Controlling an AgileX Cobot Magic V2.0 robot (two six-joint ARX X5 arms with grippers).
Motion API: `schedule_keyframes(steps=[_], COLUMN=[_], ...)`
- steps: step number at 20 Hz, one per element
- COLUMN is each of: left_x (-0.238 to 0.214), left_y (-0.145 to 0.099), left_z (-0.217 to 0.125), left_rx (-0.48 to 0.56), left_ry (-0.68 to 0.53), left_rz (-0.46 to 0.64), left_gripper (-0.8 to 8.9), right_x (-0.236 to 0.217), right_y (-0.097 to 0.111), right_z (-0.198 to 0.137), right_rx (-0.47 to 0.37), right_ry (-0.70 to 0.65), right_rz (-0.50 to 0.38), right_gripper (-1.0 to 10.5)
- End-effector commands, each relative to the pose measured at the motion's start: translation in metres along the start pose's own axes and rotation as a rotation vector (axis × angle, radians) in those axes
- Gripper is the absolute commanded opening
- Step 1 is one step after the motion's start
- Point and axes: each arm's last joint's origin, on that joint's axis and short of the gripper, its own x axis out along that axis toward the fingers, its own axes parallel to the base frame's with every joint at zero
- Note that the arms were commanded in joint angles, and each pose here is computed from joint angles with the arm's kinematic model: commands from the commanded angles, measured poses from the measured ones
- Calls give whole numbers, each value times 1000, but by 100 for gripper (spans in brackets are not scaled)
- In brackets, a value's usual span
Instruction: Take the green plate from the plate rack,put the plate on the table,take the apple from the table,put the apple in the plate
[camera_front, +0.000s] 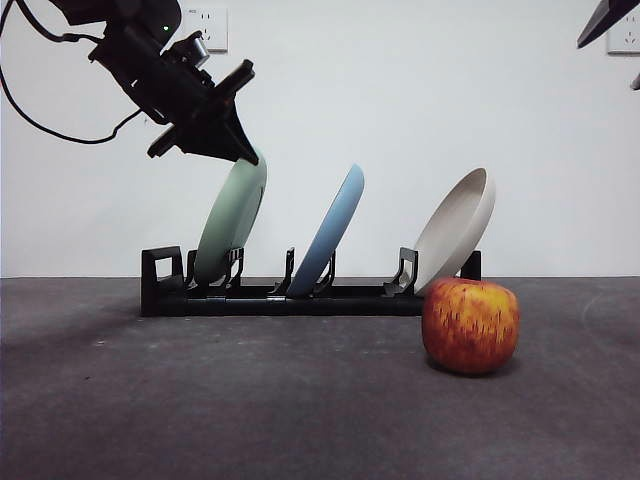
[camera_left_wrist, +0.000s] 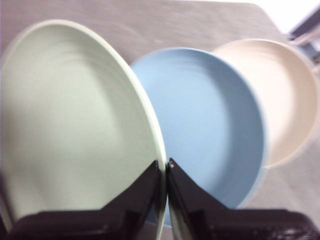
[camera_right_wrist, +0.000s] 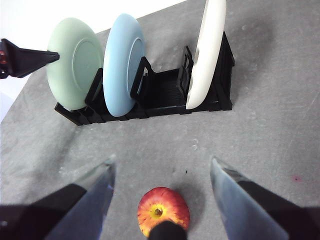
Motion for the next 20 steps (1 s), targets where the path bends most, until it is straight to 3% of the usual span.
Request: schedule_keyframes(steps=[1,6,10,13,15,20], left_x=[-18,-83,-153,-197,-213,-202], left_y=[-10,-56,-108,-143,-164,-210], left_z=[11,37,34,11,-8,-45], left_rx=[58,158,234,360,444,567], left_ry=[-56,-193,-210,-133,-59,136], left_rz=[-65,-143,-254,-241,-165,-51], left_gripper=[-9,-9,-9,-9,-8,-8], right_x=[0,0,0,0,0,0], right_y=[1,1,0,0,0,1], right_z=[1,1,1,1,2,2], right_rx=[1,0,1,-2,-4,-5], right_ry=[-8,-9,-9,-10,-14,-16], right_rz=[-1,-1,-1,-2,-1,0], right_gripper=[315,315,315,315,315,315])
